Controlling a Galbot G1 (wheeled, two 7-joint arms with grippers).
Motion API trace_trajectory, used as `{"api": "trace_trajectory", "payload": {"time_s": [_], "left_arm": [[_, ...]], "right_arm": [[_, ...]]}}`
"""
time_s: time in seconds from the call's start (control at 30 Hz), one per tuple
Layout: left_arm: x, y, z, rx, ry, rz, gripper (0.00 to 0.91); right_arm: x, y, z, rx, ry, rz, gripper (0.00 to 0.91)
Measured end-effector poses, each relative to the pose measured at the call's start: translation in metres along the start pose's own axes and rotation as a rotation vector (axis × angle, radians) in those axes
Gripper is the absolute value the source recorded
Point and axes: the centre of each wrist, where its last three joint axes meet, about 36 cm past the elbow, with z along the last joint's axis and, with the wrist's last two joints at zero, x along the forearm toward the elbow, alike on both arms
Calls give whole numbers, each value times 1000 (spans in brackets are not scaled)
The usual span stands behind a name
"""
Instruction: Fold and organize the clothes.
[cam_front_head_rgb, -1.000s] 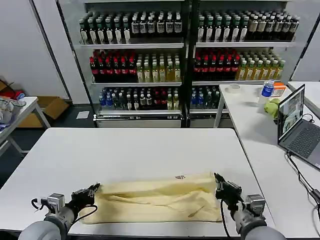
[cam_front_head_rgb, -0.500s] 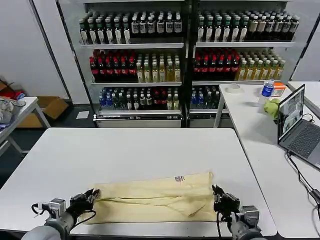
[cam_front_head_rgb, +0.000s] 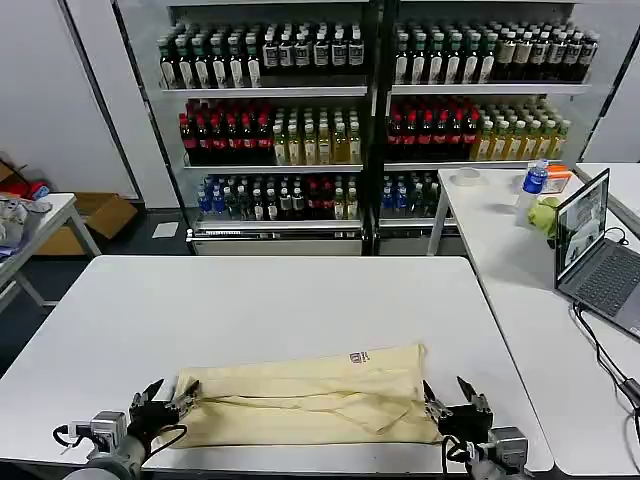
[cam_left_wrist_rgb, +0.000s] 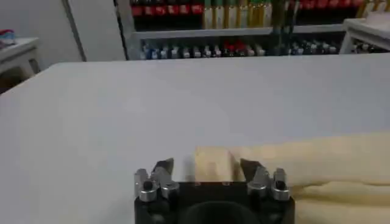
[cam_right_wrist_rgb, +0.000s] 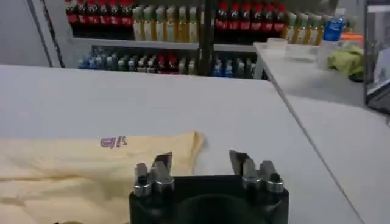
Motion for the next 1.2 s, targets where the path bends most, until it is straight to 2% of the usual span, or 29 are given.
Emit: {"api": "trace_trajectory", "payload": {"time_s": [0.13,0.17,0.2,0.23,0.8,1.2], "left_arm": [[3,-7,5,6,-1,-7,907],[3,-9,6,7,-4,-9,413],[3,-11,7,6,-7,-10,81],[2,-13,8,6,-10,-14,10],[1,-32,27,9,-3,-24,10],[-1,-18,18,49,-13,-34,10]], "right_arm": [[4,-4,1,0,3,26,907],[5,-4,1,1,3,31,907],[6,-5,1,1,2,35,907],[7,-5,1,2,2,39,907],[14,-13,-8,-1,-18,75,907],[15,-17,-13,-12,-30,84,907]]}}
